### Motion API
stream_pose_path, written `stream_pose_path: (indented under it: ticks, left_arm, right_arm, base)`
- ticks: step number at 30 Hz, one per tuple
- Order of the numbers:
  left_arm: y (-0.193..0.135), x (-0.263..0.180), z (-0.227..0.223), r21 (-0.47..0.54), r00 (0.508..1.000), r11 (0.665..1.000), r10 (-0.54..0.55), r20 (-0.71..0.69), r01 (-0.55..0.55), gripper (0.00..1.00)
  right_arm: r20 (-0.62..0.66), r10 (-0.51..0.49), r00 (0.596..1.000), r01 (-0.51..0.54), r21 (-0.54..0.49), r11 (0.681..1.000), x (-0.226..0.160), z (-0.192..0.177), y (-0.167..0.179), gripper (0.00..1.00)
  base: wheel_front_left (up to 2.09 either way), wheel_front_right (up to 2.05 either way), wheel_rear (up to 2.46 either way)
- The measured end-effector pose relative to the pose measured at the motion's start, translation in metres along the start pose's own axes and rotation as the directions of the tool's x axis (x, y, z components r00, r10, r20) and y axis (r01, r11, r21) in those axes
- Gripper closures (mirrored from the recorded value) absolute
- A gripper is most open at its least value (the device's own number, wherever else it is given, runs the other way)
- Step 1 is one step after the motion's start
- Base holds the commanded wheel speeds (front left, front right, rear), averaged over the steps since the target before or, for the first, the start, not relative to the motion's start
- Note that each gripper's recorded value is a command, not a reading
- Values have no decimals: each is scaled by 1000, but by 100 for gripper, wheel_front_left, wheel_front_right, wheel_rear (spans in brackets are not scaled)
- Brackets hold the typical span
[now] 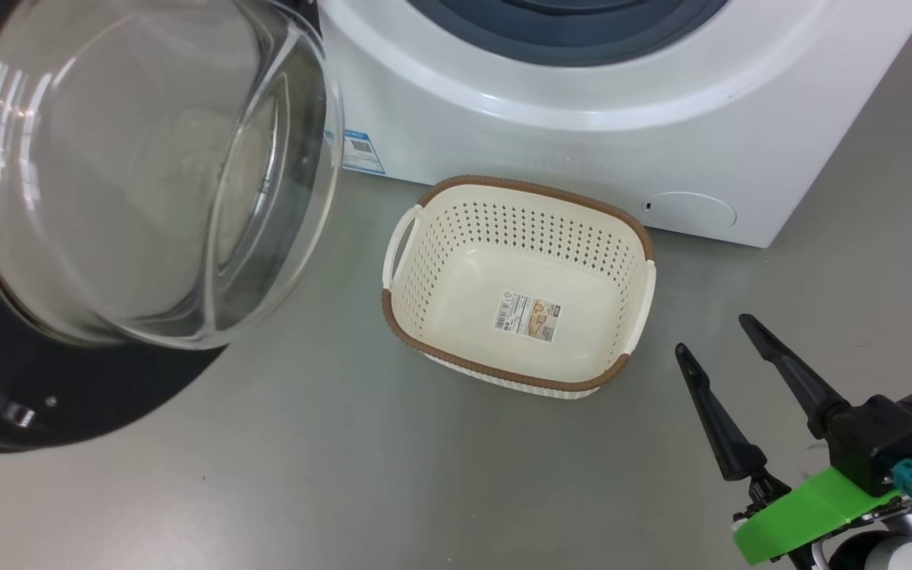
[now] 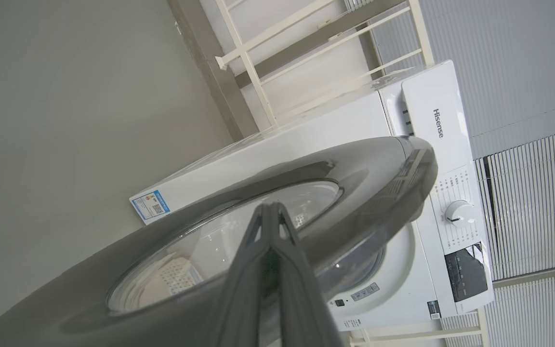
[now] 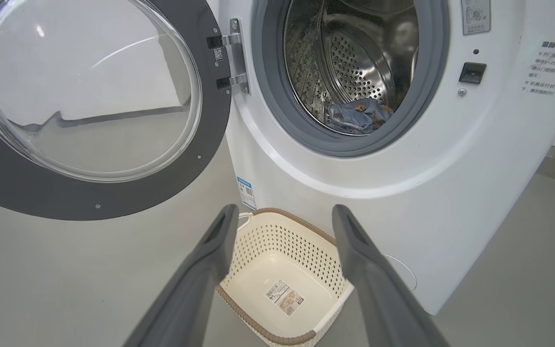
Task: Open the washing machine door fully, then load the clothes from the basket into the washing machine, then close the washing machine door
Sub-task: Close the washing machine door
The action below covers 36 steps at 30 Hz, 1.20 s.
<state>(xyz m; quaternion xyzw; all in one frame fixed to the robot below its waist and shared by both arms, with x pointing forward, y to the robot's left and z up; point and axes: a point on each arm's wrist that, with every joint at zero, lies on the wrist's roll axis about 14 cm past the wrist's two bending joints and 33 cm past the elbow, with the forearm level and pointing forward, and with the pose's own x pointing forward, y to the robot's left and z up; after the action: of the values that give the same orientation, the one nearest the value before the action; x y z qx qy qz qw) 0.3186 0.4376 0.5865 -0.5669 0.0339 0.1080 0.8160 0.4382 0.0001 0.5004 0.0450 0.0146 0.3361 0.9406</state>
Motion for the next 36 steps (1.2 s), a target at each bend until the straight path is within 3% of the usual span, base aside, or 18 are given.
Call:
stream_pose_path:
  ticks: [17, 24, 36]
  left_arm:
    - [-35, 1, -74, -43, 958, 982, -190, -217, 185, 100]
    - [-60, 8, -117, -94, 898, 958, -287, -333, 272, 100]
    - [-78, 21, -176, -204, 807, 926, -376, -455, 317, 100]
  right_arm:
    - [90, -72, 993, 72, 4, 997, -15, 27, -6, 0]
    - [110, -122, 986, 122, 8, 992, -27, 33, -15, 0]
    - [151, -218, 964, 216, 28, 976, -53, 41, -27, 0]
  base:
    - [0, 0, 0]
    - [0, 0, 0]
    - [0, 0, 0]
